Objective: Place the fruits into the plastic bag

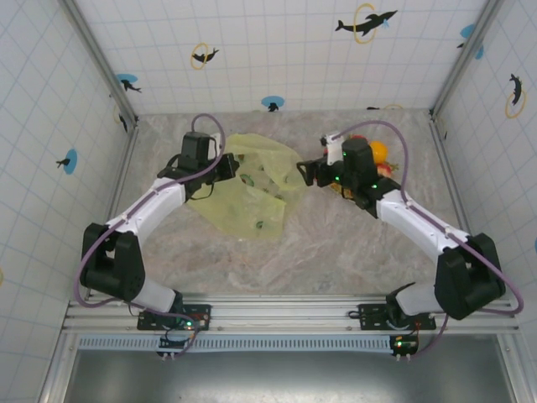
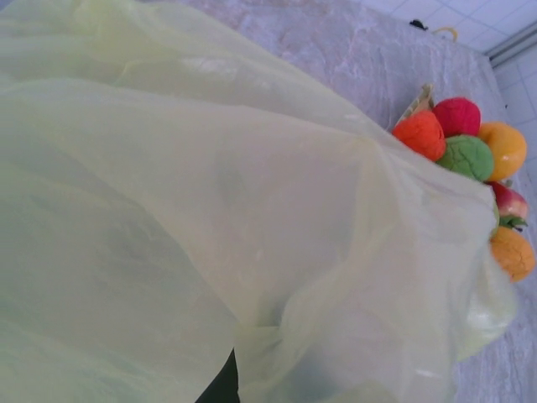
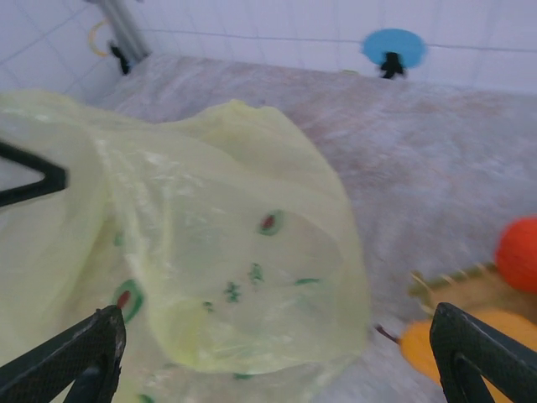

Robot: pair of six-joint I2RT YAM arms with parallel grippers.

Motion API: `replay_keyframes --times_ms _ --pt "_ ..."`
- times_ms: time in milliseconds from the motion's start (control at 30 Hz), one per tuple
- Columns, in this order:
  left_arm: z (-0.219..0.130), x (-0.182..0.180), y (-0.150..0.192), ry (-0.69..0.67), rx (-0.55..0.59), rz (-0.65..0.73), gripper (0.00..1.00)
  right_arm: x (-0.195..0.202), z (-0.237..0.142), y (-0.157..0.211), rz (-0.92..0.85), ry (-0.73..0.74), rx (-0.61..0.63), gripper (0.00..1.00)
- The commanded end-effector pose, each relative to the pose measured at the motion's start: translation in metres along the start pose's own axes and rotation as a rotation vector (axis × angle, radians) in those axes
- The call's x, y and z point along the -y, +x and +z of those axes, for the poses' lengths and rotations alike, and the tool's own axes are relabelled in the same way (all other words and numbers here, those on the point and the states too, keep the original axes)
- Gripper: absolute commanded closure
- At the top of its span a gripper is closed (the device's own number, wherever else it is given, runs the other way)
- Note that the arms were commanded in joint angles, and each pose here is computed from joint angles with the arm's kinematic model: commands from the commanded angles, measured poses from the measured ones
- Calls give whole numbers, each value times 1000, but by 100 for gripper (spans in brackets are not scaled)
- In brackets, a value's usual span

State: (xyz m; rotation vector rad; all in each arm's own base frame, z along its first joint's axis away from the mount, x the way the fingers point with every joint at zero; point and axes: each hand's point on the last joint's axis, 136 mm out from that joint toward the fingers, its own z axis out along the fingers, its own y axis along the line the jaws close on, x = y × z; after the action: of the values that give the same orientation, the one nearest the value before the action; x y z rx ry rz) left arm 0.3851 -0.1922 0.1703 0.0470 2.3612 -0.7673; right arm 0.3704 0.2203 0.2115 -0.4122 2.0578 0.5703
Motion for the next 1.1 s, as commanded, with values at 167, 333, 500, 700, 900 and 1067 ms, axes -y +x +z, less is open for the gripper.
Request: replay_keyframes --times_ms 167,333,500,700,900,1067 --pt "-2 -1 4 70 10 -89 100 105 -20 41 -14 461 -169 6" --pt "-4 -10 1 58 13 -137 100 150 -28 76 56 599 -281 6" --pt "-7 -11 -4 64 30 -137 100 163 -21 106 189 538 -341 5" --pt "-7 -10 -4 75 27 -136 100 171 -6 119 317 465 -344 6" --pt "-4 -17 5 66 11 -148 100 181 5 130 366 469 -373 13" --pt "-3 -18 6 77 4 -166 100 181 8 139 382 460 -388 20"
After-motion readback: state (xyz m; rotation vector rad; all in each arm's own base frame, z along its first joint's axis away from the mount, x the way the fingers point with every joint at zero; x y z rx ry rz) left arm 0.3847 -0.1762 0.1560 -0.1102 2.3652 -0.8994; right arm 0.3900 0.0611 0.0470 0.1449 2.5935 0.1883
